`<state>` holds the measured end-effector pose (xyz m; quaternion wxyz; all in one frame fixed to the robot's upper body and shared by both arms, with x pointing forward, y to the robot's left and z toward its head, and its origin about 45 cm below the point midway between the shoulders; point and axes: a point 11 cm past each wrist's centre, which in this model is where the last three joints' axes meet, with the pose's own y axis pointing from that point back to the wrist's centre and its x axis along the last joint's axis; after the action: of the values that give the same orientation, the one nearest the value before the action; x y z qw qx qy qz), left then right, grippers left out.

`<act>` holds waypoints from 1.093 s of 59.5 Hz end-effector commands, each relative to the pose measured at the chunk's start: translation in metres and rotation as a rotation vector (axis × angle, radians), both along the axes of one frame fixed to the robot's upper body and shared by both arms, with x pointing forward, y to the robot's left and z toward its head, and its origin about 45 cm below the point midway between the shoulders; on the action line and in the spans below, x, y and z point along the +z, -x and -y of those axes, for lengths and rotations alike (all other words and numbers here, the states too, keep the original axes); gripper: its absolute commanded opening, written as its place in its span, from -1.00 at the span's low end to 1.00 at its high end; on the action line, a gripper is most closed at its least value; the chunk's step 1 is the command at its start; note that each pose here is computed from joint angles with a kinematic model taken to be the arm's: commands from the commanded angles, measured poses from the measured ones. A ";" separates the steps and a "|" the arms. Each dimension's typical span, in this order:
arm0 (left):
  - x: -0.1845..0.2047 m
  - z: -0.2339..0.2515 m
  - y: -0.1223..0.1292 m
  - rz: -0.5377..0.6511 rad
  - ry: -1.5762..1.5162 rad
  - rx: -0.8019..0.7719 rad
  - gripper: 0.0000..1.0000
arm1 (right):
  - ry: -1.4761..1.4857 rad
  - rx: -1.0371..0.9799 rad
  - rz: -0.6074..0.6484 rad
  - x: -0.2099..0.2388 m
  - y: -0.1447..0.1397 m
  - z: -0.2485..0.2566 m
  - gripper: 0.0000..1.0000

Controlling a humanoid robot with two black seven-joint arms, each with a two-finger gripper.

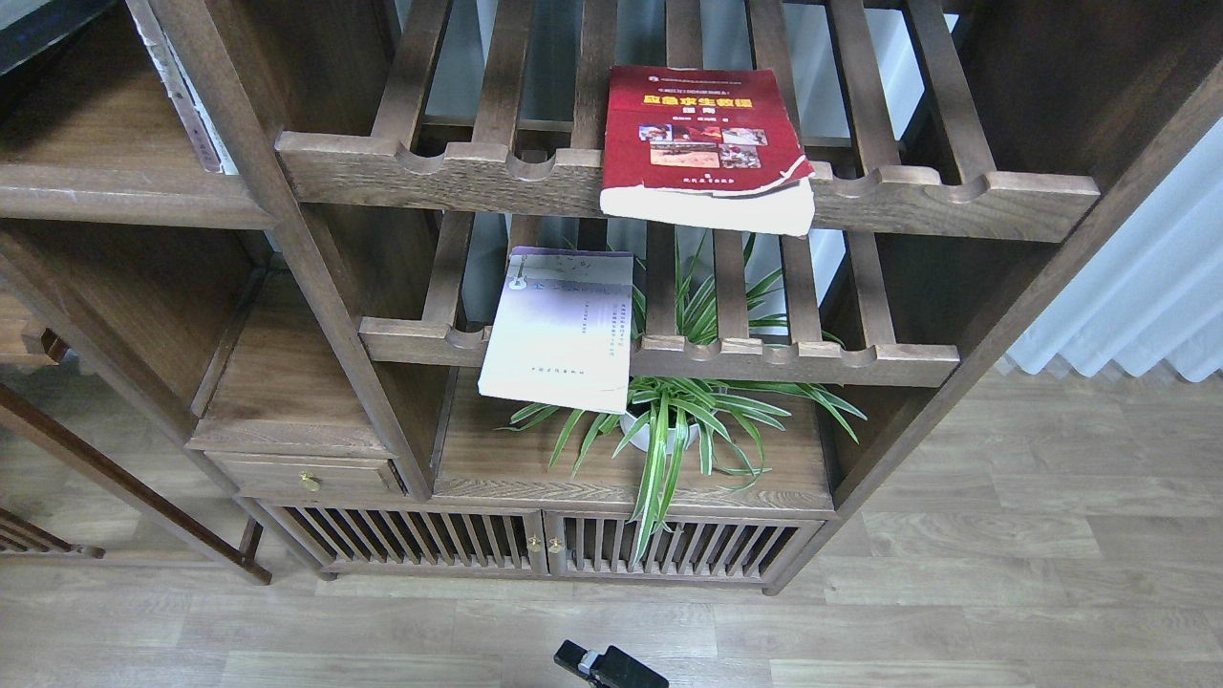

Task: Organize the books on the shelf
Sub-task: 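Carry the green book with the left gripper onto the side shelf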

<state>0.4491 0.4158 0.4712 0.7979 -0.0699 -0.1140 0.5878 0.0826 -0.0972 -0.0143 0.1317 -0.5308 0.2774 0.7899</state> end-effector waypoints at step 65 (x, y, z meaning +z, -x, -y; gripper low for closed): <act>-0.058 0.026 -0.006 -0.015 0.186 -0.086 -0.35 | 0.005 -0.021 0.007 0.001 -0.004 0.001 0.99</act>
<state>0.4568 0.3871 0.4130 0.8145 -0.1336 -0.0560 0.5618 0.0865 -0.0981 -0.0137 0.1398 -0.5305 0.2845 0.7861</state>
